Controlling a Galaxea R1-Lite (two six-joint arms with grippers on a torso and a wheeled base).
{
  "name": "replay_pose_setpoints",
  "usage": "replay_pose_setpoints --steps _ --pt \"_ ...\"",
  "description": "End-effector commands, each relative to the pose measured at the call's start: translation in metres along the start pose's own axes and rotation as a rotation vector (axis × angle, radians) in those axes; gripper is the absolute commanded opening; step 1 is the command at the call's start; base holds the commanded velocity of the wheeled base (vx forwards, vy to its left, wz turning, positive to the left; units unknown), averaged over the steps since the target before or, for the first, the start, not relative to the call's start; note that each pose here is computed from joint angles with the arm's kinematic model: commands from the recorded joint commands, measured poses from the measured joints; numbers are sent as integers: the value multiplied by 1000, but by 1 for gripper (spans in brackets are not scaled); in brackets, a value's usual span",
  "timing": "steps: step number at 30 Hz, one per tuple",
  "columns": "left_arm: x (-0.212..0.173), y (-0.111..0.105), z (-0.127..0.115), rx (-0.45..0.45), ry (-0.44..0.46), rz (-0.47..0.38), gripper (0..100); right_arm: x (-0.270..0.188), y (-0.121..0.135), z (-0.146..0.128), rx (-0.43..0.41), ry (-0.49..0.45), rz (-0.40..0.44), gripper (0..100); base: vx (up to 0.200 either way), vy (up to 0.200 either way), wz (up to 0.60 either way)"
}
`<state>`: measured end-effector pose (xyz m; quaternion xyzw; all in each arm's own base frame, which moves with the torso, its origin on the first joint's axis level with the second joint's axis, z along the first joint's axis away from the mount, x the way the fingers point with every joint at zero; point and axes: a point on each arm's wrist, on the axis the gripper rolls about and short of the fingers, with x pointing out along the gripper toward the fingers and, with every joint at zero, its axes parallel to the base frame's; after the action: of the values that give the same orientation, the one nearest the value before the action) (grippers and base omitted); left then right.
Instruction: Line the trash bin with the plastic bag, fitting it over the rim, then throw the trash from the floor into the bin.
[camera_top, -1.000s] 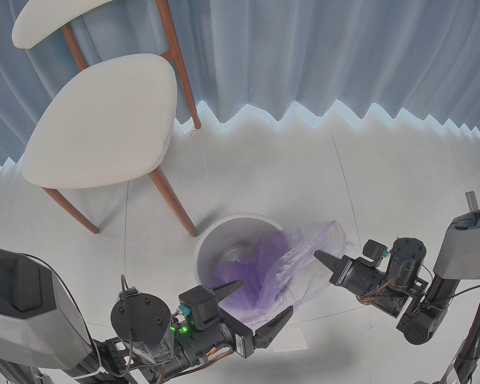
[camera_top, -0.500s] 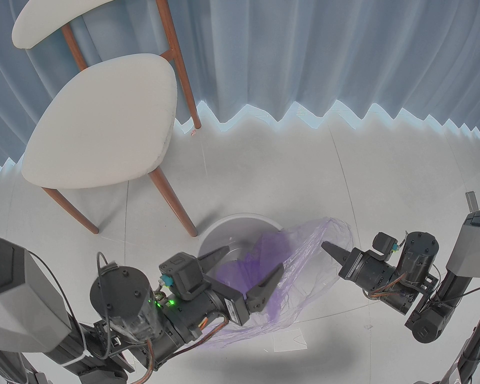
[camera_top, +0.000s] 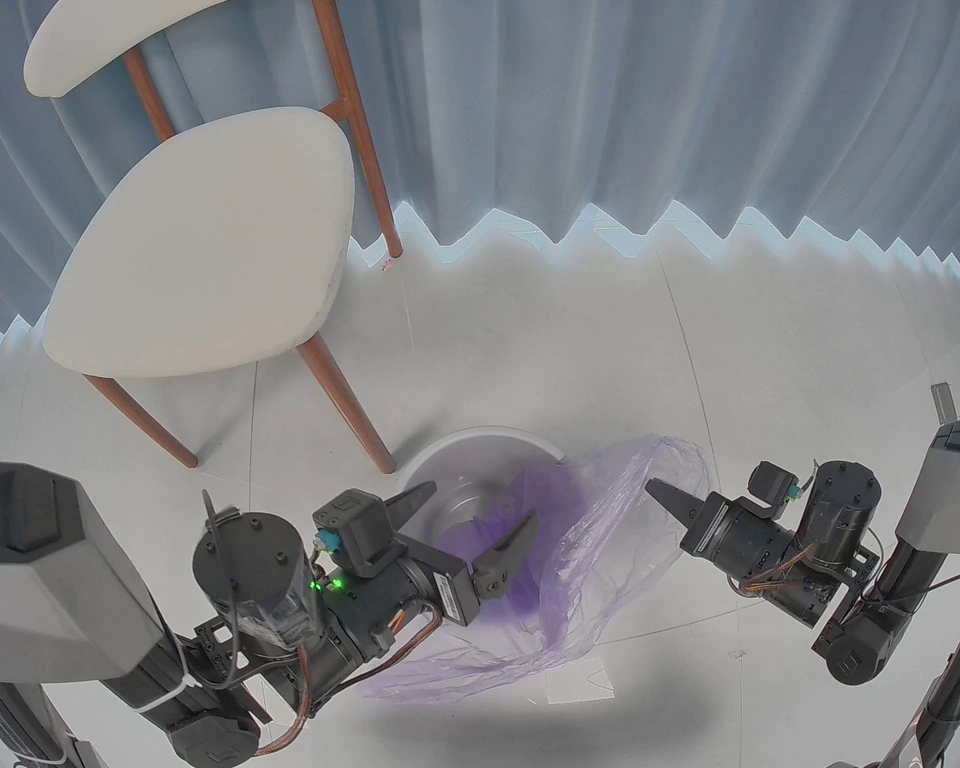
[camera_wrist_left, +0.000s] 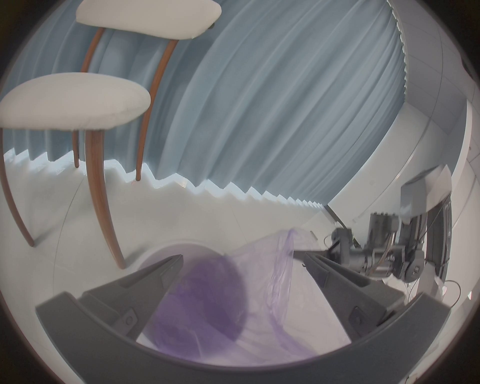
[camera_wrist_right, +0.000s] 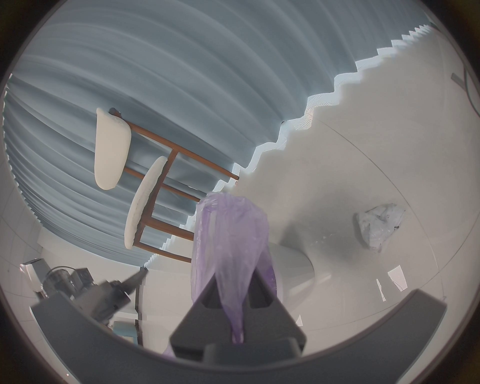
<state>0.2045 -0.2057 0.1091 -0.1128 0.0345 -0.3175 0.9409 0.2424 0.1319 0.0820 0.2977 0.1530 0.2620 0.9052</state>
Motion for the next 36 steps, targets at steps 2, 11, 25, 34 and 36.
replay_pose_setpoints --steps 2,11,25,34,36 --pt "-6 9 -27 15 136 -33 100 2 3 8 -2 -41 19 0 0 0 0" --pt "-32 43 -5 76 136 -95 100 0 -5 38 7 -155 10 0 0 0 0" --pt "-75 94 -13 216 263 -314 100 17 -3 27 78 -108 49 0 0 0 0" --pt "-67 94 -16 224 266 -312 100 42 28 21 64 -156 56 0 0 0 0" --pt "-65 92 -15 230 256 -314 100 48 33 21 64 -159 36 0 0 0 0"
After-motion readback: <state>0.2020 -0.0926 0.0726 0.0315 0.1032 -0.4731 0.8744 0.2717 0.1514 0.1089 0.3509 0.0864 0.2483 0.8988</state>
